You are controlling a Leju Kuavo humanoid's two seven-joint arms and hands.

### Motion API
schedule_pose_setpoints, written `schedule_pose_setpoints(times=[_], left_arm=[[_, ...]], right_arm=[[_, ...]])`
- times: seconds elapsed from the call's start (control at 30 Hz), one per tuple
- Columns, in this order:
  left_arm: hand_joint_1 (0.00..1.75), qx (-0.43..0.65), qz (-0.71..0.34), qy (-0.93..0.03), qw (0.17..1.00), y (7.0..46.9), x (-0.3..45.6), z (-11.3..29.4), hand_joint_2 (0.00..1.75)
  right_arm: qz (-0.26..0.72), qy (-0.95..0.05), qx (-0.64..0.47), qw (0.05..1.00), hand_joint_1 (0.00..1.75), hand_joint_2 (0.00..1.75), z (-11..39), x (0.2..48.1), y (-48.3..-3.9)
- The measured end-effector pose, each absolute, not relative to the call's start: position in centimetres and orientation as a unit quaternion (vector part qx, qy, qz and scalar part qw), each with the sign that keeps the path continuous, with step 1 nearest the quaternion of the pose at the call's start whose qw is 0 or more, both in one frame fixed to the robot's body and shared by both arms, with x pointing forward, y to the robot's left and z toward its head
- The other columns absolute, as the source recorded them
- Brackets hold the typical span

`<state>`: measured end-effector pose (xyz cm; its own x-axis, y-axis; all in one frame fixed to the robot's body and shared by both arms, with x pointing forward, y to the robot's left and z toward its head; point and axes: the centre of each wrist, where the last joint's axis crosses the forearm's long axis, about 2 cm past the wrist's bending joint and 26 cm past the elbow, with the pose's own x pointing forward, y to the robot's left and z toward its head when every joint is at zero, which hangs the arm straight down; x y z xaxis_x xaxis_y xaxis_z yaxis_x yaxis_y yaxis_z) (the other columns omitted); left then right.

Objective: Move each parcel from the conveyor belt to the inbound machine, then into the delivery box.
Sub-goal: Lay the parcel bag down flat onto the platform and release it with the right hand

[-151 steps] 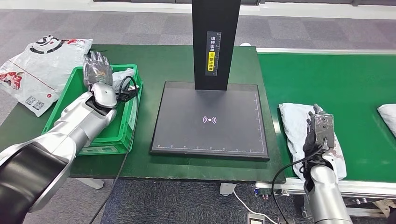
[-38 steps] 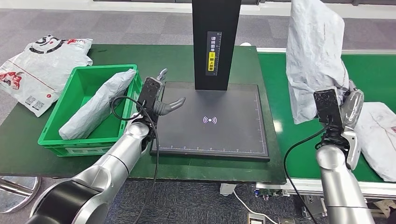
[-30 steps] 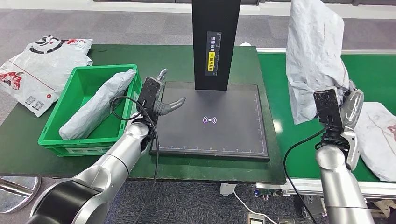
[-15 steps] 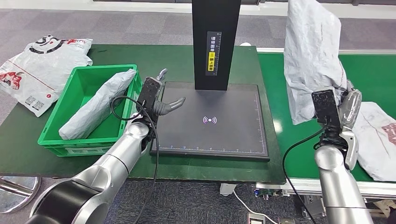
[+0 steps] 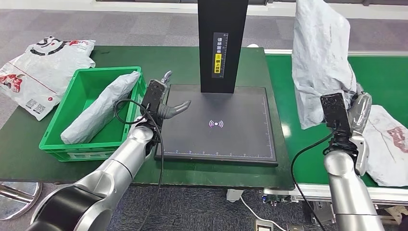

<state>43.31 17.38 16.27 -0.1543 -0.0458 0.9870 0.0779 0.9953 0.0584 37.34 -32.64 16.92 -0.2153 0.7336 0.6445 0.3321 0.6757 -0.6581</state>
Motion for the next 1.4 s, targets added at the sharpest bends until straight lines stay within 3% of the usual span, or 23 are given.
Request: schedule_pose_setpoints(times=[0.2, 0.3, 0.83, 0.97, 1.33, 1.4], left_arm=[[0.0, 0.002, -0.036, -0.76, 0.65, 17.5, 43.6, 16.8, 1.75], [0.0, 0.003, -0.036, -0.76, 0.649, 17.4, 43.6, 16.9, 1.75], [0.0, 0.008, -0.035, -0.758, 0.651, 18.0, 43.7, 16.8, 1.75], [0.0, 0.006, -0.034, -0.757, 0.653, 18.0, 43.7, 16.8, 1.75], [0.0, 0.033, -0.05, -0.767, 0.639, 17.9, 43.7, 16.8, 1.75], [0.0, 0.034, -0.055, -0.77, 0.635, 17.8, 43.7, 16.9, 1.75]], right_arm=[[0.49, -0.619, -0.047, 0.612, 1.75, 1.75, 10.5, 37.6, -22.0], [0.506, -0.602, -0.03, 0.617, 1.75, 1.75, 9.0, 37.1, -20.2], [0.533, -0.572, -0.036, 0.622, 1.75, 1.75, 8.2, 37.3, -19.5], [0.533, -0.57, -0.039, 0.624, 0.0, 1.75, 8.2, 37.3, -19.5], [0.459, -0.626, -0.09, 0.624, 0.0, 1.75, 8.0, 36.9, -19.5], [0.445, -0.643, -0.085, 0.618, 0.0, 0.87, 8.2, 36.8, -19.3]])
